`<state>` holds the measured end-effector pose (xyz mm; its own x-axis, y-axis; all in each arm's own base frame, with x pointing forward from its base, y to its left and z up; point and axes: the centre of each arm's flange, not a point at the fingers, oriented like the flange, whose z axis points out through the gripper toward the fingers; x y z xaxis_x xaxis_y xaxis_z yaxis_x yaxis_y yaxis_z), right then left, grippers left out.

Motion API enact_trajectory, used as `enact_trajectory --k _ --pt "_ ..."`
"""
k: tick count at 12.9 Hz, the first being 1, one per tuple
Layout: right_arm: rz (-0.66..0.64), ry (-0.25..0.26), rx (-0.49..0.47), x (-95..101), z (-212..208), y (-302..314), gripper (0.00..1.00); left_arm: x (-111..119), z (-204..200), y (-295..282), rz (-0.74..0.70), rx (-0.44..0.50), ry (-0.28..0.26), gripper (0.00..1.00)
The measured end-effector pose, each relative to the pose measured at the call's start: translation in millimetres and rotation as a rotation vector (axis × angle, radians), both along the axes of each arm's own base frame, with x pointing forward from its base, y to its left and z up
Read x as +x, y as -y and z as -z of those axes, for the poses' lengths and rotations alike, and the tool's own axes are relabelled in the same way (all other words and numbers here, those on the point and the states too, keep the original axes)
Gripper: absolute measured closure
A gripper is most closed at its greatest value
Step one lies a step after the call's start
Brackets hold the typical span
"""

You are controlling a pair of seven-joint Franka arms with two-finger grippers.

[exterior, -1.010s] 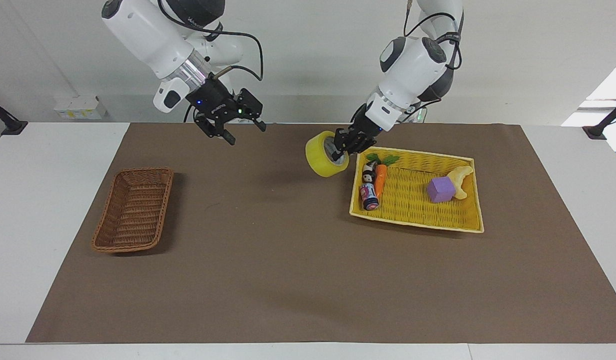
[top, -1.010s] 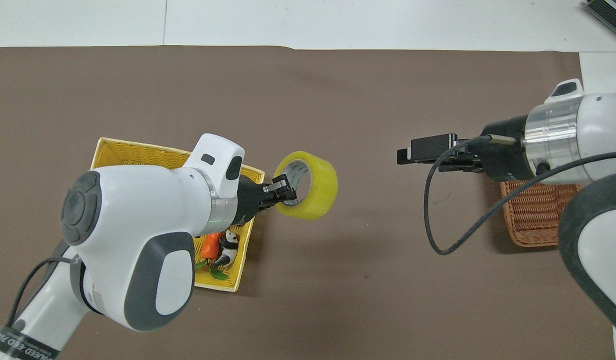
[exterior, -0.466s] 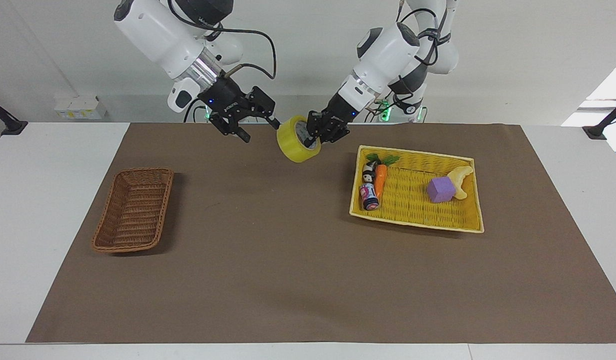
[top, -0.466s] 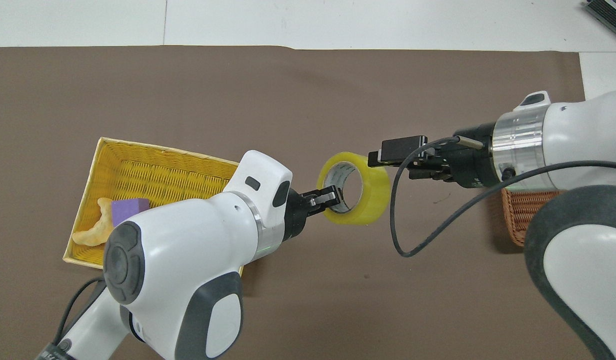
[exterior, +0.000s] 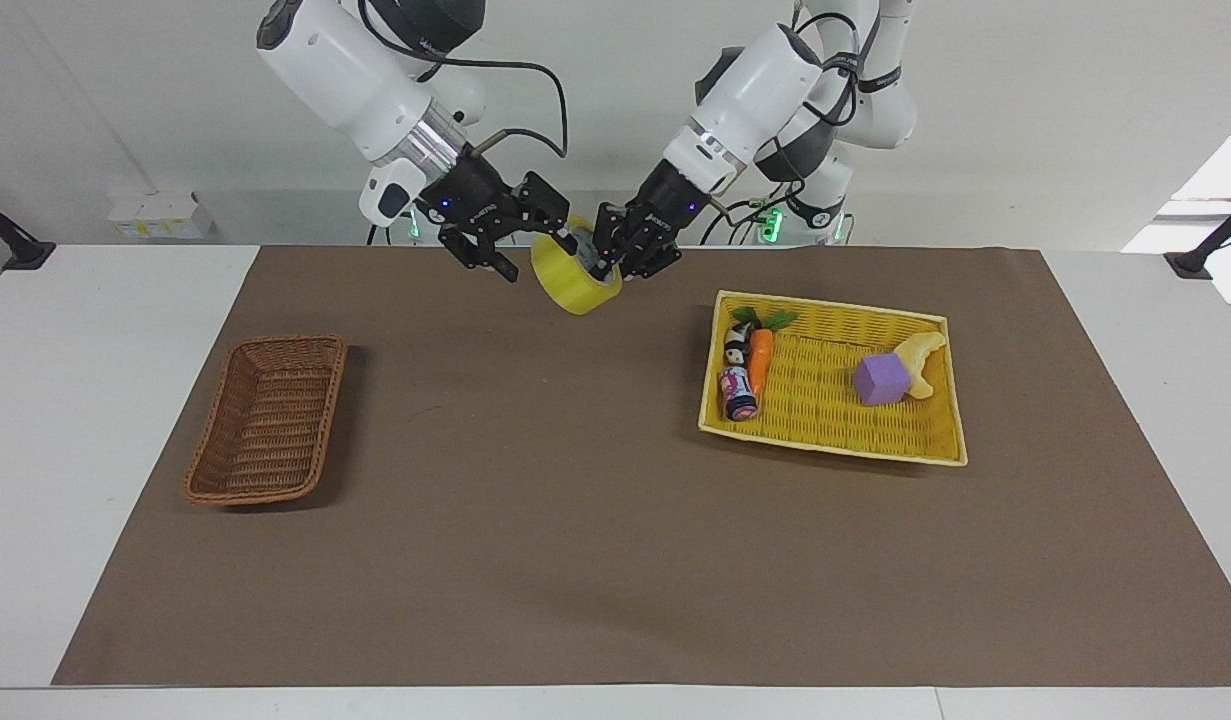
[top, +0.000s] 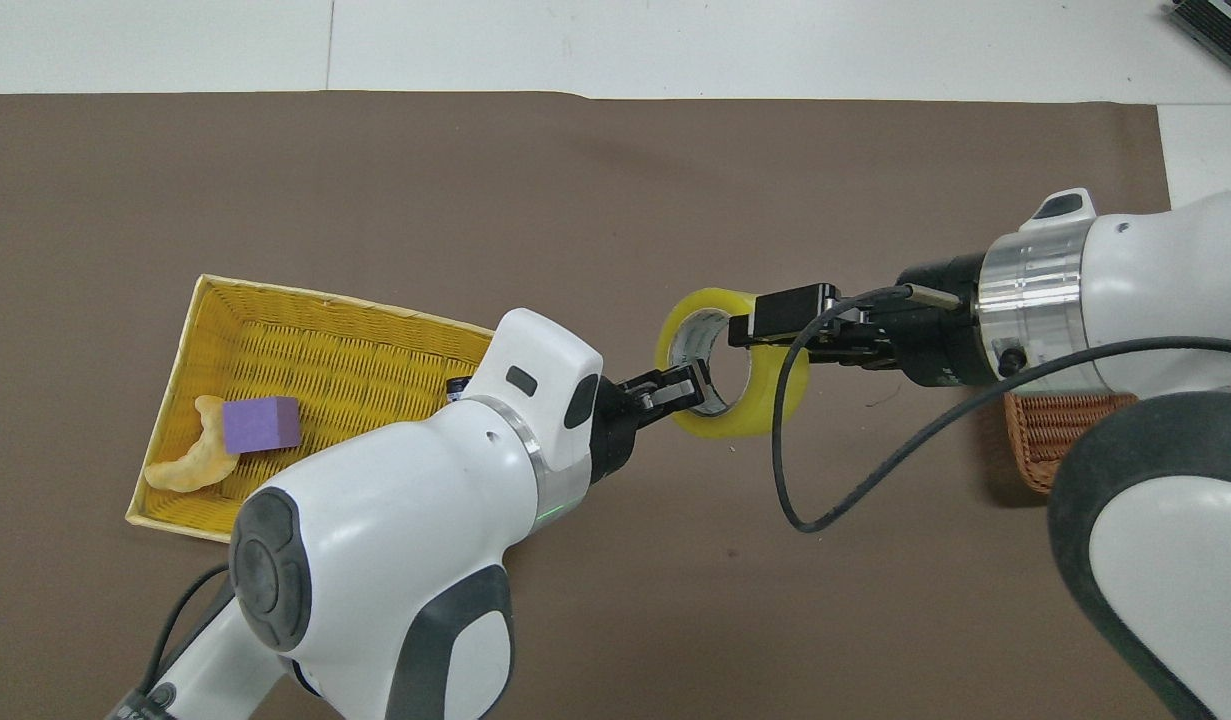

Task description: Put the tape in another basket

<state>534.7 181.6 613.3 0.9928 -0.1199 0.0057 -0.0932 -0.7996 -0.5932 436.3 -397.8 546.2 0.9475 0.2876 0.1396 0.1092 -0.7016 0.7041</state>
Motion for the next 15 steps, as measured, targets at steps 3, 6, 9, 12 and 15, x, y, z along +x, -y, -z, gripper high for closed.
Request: enact_trajectory --k 3,6,9,12,15 --pt "0.0 0.001 0.002 -0.4 -1 0 0.44 -1 1 1 0.001 -0.001 -0.001 0.76" --pt "0.001 -0.005 0.001 -0.3 2 1 0.44 1 -2 -1 -0.004 -0.005 0.006 0.68" --pt "0.017 -0.032 -0.006 3.8 14 15 0.44 4 -10 -9 -0.026 -0.015 -0.013 0.3" --pt "0.001 -0.033 -0.015 9.4 20 48 0.44 9 -13 -23 -0.079 -0.019 -0.107 0.0" --pt "-0.018 0.019 -0.154 19.9 33 116 0.44 29 0 -61 -0.084 0.038 -0.209 0.0"
